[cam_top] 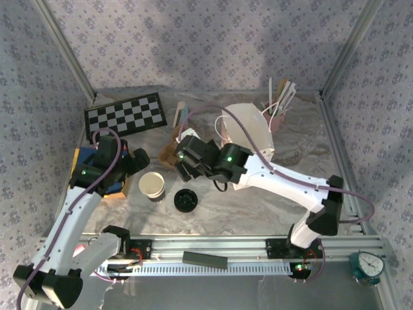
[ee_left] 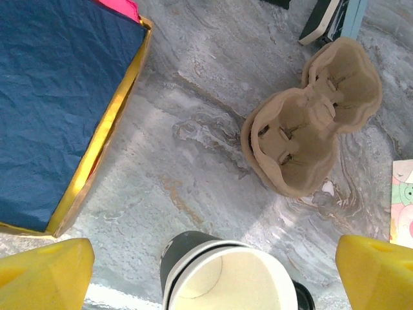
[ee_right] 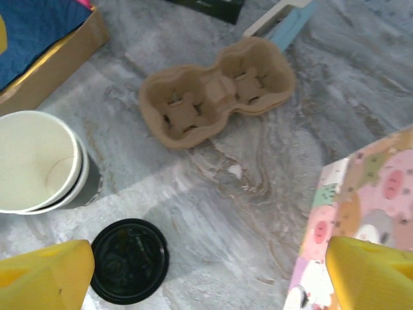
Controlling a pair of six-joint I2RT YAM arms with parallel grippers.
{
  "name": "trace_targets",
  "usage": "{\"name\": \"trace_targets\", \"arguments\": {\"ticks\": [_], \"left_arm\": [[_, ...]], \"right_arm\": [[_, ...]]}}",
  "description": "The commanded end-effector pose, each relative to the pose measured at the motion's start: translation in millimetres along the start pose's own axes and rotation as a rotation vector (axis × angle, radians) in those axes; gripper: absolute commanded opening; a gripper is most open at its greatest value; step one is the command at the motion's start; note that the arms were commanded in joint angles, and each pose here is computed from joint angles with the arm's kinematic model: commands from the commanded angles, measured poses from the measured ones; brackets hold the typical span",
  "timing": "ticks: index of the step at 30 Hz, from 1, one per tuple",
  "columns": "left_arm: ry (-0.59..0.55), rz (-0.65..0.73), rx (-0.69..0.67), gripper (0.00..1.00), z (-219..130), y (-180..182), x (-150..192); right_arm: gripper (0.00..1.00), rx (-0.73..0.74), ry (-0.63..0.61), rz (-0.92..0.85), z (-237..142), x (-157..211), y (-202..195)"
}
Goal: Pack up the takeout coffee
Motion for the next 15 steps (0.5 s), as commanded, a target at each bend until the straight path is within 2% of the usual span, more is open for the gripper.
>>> {"name": "trace_targets", "arguments": {"ticks": [1,7,9,12,15], "left_arm": [[-0.006,-0.008,-0.022,0.95,-11.7,10.4,6.0],[0.022,-0.019,-0.056,0.94,-12.7,23.6,16.9],[0.023,-0.023,-0.053,0.94,-13.9,26.3,19.3],[0.01,-0.029,-0.038,0.94,-18.0,29.5,21.3],[0.015,-0.029,-0.033,0.95,-19.3,31.9,23.7]], "right_arm": [[0.83,-0.095,0.028,0.013,2.9,-6.7,13.0],[0.48,-0.159,0.096,0.077,30.5,-17.1,26.8],[0.43,-0.186,0.123,0.118,41.5,-20.2,29.6],[0.29,-0.224,0.17,0.174,61.2,-22.9,36.4],[0.26,-0.246,0.221,0.207,79.8,-23.3,43.1]]}}
Point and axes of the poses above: each hand's point on the last joint's axis, 136 mm out from that joint toward the fingers, its own z axis out along the fingers, its own y axis along the line the jaws close on, x = y × z, the point moved 9 cm from there along -z, back along the fingers, and after that the axes turned 9 degrees about -z, right-handed, at the moved point
